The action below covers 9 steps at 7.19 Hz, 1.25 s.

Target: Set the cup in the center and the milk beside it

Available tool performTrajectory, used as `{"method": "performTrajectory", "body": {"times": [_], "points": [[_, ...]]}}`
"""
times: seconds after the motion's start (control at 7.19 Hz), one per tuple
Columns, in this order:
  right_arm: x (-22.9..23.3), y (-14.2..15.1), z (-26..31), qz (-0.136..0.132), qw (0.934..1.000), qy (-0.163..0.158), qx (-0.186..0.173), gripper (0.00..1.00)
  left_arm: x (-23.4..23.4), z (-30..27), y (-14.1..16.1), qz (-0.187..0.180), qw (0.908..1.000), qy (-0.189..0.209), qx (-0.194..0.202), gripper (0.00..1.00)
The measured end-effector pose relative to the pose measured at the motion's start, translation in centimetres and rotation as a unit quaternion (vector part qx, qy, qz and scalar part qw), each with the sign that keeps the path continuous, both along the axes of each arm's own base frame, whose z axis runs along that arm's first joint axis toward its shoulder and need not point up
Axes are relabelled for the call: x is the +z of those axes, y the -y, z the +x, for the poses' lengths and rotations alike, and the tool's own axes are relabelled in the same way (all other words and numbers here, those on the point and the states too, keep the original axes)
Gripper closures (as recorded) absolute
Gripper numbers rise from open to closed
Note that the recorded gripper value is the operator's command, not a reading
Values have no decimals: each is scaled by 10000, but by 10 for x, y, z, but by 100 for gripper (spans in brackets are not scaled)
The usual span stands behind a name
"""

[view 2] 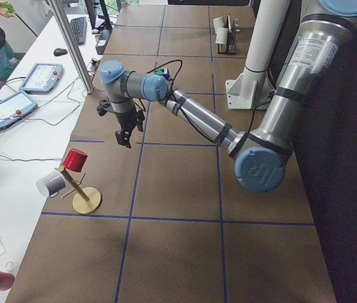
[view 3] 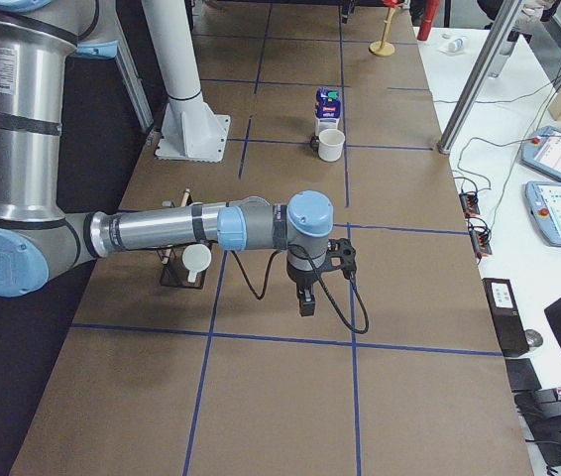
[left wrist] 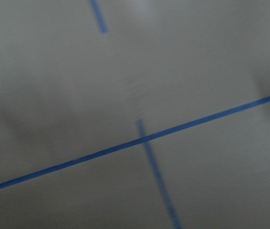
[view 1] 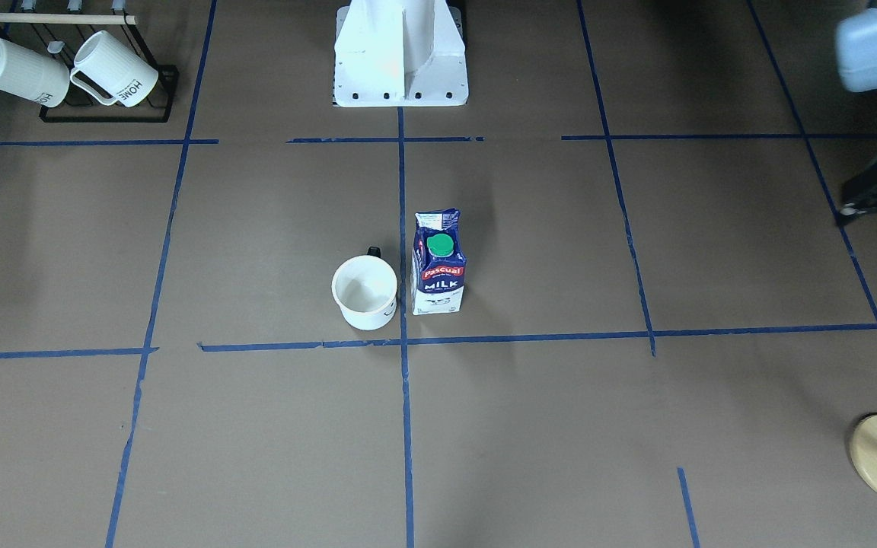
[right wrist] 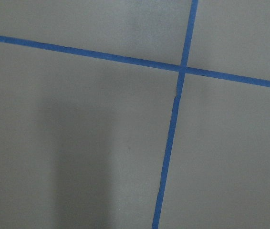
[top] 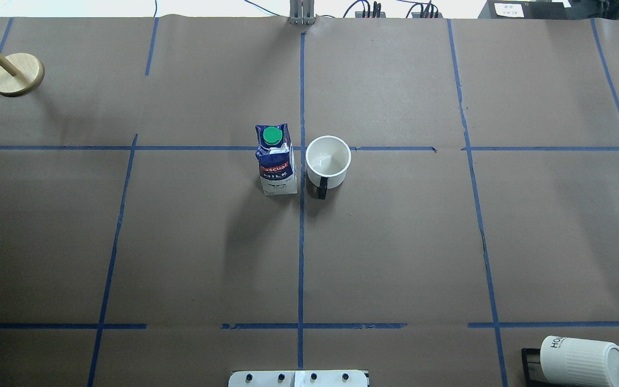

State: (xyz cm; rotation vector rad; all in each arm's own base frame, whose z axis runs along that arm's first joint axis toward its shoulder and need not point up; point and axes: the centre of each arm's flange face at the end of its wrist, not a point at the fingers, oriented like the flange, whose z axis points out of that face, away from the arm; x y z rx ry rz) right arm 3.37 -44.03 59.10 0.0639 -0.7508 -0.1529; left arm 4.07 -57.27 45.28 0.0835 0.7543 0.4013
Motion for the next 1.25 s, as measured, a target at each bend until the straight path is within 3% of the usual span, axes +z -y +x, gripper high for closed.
{"method": "performTrajectory", "body": {"times": [0.28,0.56,0.83,1.25], "points": [[2,0,-1,-25,10000,5,-8,0,100,-53,-60,-530,9985,-1,-157,0],[3,-1,-1,-37,10000,11,-10,0,160,-67,-104,-825,9963,-2,-234,0],[3,-1,-1,-40,10000,14,-8,0,191,-81,-134,-566,9977,-48,-369,0],[4,-2,-1,-54,10000,14,-7,0,200,-84,-145,-393,9984,-48,-406,0]]}}
